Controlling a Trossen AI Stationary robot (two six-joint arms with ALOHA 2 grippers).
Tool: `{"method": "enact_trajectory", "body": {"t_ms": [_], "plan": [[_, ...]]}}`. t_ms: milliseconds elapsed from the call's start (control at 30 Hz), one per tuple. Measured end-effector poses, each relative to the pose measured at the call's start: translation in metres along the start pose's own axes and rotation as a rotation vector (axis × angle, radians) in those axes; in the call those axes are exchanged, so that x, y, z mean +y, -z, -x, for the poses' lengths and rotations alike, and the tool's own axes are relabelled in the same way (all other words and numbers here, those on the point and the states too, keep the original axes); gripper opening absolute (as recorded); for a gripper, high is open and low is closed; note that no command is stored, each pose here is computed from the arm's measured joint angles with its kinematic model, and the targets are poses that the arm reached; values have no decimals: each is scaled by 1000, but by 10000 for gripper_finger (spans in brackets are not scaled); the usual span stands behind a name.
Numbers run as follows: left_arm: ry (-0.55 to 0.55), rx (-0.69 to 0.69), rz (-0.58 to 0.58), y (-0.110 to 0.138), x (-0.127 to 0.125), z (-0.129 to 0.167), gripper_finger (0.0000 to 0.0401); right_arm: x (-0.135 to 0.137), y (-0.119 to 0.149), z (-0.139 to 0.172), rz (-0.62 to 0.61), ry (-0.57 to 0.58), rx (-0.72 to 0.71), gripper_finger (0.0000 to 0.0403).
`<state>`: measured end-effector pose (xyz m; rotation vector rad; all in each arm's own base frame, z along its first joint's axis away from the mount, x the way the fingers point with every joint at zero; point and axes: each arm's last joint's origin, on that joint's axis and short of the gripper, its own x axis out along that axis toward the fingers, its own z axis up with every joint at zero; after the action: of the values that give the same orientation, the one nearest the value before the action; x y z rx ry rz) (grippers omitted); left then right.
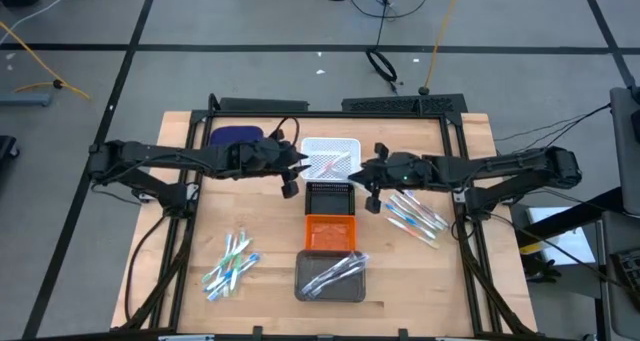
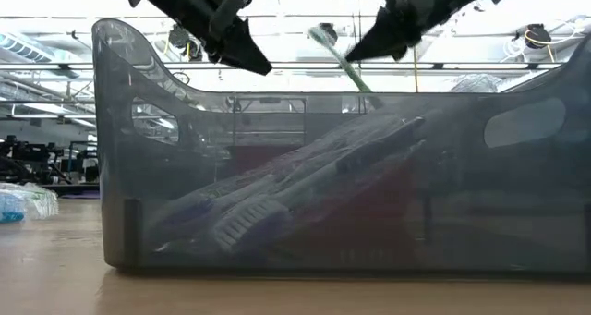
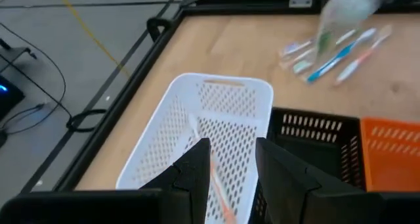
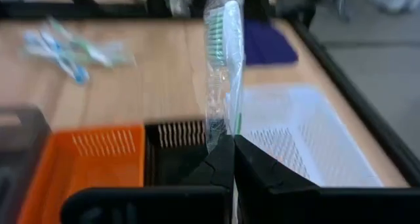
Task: Pick & Place Toothbrushes
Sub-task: Put the green toothbrush into the black basket
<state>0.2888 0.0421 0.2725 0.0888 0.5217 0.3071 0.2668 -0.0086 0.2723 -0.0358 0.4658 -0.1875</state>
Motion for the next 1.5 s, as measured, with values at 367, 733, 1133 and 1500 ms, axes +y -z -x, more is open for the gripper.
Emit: {"method": "enact_trajectory", "body": {"t_ms": [367,733,1133,1500], "plan": [[189,-168,37,-15,-10,-2,124,14,-24,-3,92,-75,-271,0],[251,-304,20,-22,-36,-16,124,16,-27,-10,108,-68,-329,0],[324,-353,37,-24,-43,-21,81,16,-26,-13,108,-67,-348,0],[315,-288,63,-19,-43,-23,7,15,-20,-12,123,-58,-323,0]]}}
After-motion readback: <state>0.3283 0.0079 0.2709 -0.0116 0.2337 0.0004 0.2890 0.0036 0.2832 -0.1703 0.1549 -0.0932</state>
